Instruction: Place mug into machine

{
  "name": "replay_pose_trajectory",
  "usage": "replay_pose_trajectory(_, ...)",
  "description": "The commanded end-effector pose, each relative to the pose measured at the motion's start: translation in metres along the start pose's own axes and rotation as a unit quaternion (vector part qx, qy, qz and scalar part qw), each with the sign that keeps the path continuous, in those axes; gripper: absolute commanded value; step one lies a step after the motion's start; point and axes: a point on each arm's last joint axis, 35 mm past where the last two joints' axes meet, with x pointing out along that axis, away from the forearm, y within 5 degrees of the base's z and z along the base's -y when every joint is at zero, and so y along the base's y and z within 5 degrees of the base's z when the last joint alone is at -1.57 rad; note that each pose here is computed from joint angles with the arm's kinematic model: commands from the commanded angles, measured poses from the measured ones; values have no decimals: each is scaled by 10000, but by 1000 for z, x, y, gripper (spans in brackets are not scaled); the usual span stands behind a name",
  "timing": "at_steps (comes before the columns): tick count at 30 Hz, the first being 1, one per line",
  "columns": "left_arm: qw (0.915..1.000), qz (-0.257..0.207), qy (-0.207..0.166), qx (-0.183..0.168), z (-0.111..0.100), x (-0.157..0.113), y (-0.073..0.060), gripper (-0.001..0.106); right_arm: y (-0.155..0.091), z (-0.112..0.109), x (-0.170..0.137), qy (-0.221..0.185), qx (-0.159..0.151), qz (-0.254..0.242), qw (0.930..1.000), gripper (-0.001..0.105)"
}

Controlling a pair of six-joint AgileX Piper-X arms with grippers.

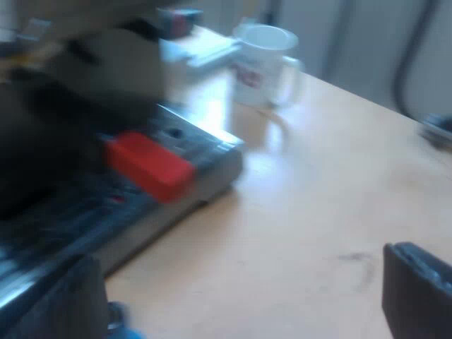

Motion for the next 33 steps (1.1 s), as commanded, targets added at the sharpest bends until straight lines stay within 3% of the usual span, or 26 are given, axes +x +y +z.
replay_pose_trajectory(1,9994,-325,67,2,-4,11,2,81,-1,4,-2,-50,-50,27,10000,93)
replay_pose_trajectory(9,9988,-470,-61,128,-22,35,15,81,0,4,-1,-57,84,85,9999,93)
replay_pose_trajectory(17,9982,-505,-231,216,-35,46,23,81,1,-7,33,-144,80,152,9997,93)
replay_pose_trajectory(23,9982,-506,-233,217,-35,46,23,81,0,-9,60,-659,26,-72,9978,93)
replay_pose_trajectory(28,9982,-506,-233,217,-35,46,23,81,-1,-15,85,-1225,-2,-319,9920,93)
replay_pose_trajectory(33,9982,-506,-233,217,-35,46,23,81,-2,-19,98,-1469,6,-547,9876,93)
